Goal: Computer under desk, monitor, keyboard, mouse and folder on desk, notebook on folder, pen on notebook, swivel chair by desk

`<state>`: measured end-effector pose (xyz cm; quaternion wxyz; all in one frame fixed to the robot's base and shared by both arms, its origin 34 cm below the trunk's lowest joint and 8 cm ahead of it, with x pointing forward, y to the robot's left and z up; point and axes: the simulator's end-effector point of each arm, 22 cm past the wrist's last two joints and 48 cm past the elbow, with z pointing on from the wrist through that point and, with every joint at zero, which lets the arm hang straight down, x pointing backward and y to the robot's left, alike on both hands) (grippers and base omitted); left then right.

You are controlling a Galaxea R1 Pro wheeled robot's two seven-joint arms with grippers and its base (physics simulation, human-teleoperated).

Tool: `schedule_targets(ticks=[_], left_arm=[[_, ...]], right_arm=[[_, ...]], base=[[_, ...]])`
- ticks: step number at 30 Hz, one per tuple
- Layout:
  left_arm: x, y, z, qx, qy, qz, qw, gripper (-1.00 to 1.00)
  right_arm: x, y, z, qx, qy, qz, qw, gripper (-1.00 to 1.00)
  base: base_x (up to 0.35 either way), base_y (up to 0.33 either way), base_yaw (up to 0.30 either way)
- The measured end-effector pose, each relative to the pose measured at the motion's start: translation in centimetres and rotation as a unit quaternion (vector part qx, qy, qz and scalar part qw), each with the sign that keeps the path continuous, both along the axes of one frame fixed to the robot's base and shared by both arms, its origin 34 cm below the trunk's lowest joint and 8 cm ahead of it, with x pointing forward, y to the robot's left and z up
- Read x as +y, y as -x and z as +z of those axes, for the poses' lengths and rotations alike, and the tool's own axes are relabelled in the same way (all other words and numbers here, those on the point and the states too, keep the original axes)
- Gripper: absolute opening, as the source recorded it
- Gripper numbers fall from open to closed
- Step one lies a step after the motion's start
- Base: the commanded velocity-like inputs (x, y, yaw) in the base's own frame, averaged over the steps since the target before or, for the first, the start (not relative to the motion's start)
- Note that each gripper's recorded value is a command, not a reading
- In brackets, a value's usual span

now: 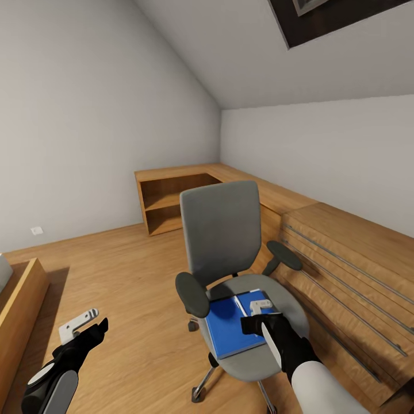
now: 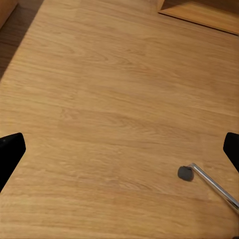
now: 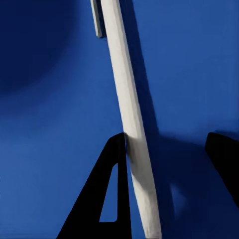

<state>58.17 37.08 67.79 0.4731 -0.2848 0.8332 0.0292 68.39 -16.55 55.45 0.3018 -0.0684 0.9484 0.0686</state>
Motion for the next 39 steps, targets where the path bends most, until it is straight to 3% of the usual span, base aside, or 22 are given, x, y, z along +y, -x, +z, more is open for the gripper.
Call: schedule_targets(ticks=[39], left_arm=[[0.07, 0.02, 0.01, 0.000, -0.001, 0.001, 1.0000, 1.00]], right_arm=[[0.36, 0.86, -0.23, 0.029, -0.004, -0.001, 0.9996, -1.00]], base=[[0.000, 0.000, 0.000]])
